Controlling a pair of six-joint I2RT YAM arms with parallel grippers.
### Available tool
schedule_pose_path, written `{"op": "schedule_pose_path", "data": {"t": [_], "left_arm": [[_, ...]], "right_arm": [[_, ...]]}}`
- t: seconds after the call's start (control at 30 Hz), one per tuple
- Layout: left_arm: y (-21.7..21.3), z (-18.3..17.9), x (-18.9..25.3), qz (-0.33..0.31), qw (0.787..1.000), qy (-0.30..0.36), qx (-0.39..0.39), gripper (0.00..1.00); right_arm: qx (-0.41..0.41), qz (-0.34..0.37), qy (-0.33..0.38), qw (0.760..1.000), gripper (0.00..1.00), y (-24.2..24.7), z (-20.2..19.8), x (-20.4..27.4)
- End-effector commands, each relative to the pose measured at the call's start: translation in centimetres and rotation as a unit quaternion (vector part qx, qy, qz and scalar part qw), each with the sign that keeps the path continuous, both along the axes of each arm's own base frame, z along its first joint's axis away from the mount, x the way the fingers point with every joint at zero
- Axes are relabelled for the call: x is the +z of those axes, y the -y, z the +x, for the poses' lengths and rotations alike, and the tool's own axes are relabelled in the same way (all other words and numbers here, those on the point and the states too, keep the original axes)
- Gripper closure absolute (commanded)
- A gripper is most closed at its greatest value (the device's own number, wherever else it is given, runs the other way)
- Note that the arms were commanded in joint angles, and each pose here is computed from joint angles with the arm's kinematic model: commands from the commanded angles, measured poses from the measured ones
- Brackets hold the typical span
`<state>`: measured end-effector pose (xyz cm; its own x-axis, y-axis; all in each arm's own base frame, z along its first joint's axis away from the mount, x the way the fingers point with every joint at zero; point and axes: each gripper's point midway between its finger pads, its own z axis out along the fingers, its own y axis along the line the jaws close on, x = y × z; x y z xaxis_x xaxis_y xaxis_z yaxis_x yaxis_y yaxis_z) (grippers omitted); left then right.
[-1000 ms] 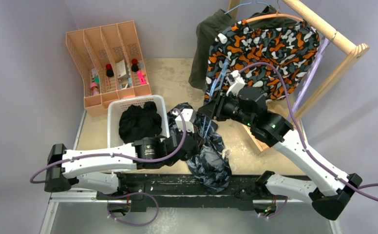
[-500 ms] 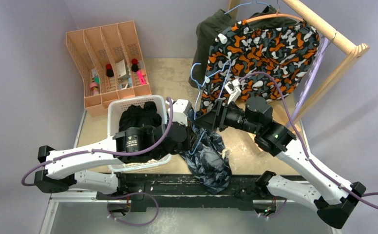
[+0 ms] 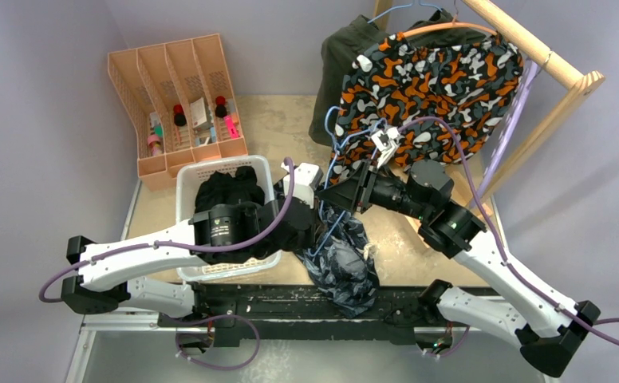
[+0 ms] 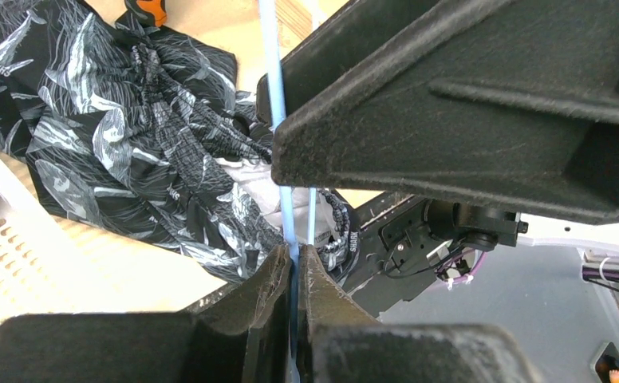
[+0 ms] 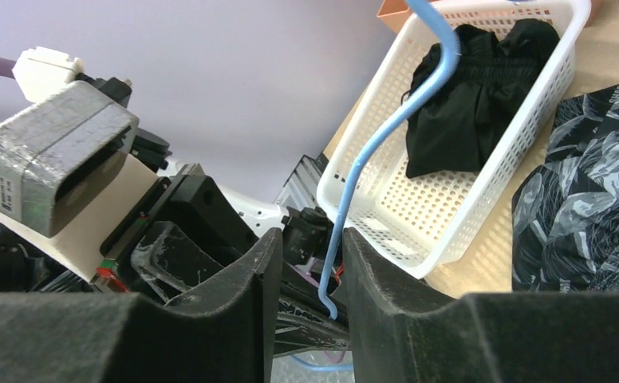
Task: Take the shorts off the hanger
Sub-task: Place the hanger on the clothes rod.
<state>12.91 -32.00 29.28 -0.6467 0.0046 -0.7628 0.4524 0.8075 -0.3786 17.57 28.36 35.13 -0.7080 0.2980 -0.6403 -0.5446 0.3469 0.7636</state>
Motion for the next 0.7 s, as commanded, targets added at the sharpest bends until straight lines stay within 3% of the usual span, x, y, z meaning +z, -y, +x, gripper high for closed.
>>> {"op": "schedule_pose_path", "data": {"t": [0.0, 0.13, 0.2, 0.3, 0.43, 0.57, 0.67], "left_arm": [[-0.2, 0.1, 3.0, -0.032, 0.999, 0.021, -0.004, 1.00], [-0.5, 0.0, 2.9, -0.029, 0.999, 0.022, -0.006, 1.00], [-0.5, 0.1, 2.9, -0.027, 0.999, 0.025, -0.004, 1.00], [-0.7, 0.3, 3.3, -0.033, 0.999, 0.030, 0.001, 1.00], [-0.5, 0.4, 4.5, -0.052, 0.998, 0.038, 0.000, 0.99], [-0.5, 0.9, 6.5, -0.074, 0.996, 0.056, 0.009, 0.68], [-1.4, 1.5, 8.0, -0.079, 0.994, 0.075, 0.026, 0.56]], "right_arm": [[0.008, 0.035, 0.021, 0.999, 0.62, -0.1, -0.4, 2.0], [0.020, 0.030, 0.016, 0.999, 0.67, -0.4, -0.6, 1.6], [0.008, 0.027, 0.012, 1.000, 0.84, -0.2, -0.4, 1.5], [-0.013, 0.031, 0.019, 0.999, 1.00, 0.5, -0.2, 2.0], [-0.041, 0.041, 0.030, 0.998, 1.00, 1.5, 0.0, 2.9], [-0.083, 0.053, 0.030, 0.995, 1.00, 2.7, 0.7, 3.7], [-0.137, 0.082, 0.026, 0.987, 1.00, 4.2, 1.6, 5.1]]}}
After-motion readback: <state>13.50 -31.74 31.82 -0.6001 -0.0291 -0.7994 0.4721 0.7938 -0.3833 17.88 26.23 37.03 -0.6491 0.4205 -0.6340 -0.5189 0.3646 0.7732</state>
